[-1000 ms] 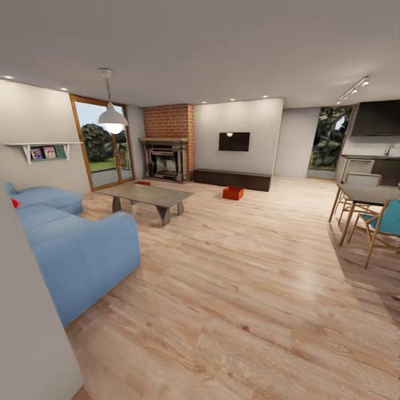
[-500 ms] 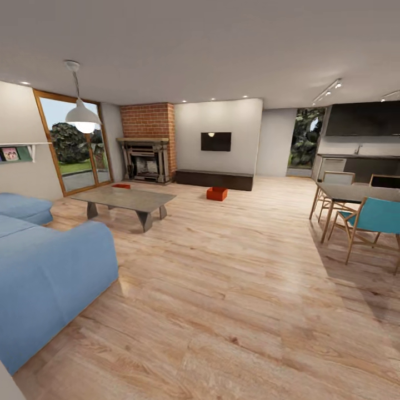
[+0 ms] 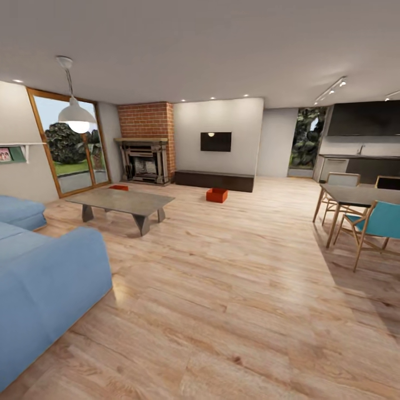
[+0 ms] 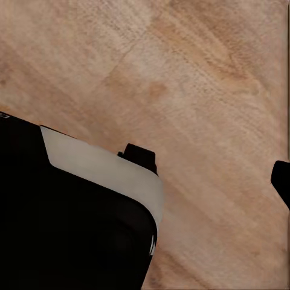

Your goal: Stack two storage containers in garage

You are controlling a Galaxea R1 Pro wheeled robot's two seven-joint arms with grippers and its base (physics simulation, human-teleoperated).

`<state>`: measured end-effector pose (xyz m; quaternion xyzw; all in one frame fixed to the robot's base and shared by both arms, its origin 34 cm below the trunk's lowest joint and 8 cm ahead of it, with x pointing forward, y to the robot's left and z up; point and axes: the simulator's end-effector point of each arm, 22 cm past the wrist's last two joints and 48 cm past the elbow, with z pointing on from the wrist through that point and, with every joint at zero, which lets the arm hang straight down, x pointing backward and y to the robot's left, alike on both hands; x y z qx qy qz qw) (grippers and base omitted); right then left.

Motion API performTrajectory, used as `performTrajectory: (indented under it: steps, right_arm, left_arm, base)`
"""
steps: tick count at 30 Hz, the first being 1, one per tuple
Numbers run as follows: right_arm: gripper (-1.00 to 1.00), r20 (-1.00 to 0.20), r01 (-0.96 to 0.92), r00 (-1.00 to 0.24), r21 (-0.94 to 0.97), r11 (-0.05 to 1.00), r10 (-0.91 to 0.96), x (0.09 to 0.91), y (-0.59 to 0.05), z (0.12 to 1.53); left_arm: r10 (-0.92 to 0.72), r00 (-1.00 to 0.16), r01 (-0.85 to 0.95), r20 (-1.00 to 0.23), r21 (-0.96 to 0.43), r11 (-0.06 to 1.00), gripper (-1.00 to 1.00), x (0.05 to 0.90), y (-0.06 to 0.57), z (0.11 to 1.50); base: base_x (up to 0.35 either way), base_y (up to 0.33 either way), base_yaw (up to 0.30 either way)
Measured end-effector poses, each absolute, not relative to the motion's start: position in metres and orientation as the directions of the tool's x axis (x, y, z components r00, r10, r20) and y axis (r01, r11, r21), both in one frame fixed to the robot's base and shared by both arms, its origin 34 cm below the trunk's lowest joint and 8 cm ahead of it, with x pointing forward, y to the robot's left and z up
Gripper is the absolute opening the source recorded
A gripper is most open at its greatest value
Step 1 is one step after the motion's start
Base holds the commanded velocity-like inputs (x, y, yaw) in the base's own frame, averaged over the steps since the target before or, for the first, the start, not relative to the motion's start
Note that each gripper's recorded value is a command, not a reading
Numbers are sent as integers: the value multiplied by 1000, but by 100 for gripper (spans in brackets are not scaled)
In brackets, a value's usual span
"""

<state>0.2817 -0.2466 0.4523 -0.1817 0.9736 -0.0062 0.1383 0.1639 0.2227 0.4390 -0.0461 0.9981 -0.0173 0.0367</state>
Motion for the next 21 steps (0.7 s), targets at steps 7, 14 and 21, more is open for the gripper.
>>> performTrajectory:
  steps: [7, 14, 21]
  right_arm:
    - [100, -267, -354, -895, -62, 933, -357, 282, -247, 452]
    - [100, -268, -352, -895, -62, 934, -356, 282, -247, 452]
    - [100, -268, -350, -896, -62, 935, -354, 282, -247, 452]
  left_arm:
    - [-93, -993, -91, -71, -38, 995, 100, 164, 223, 439]
    - [-93, -993, -90, -72, -38, 995, 100, 164, 223, 439]
    - [-93, -993, -91, -73, -38, 995, 100, 164, 223, 439]
  base:
    - [323, 0, 0]
    - [323, 0, 0]
    - [323, 0, 0]
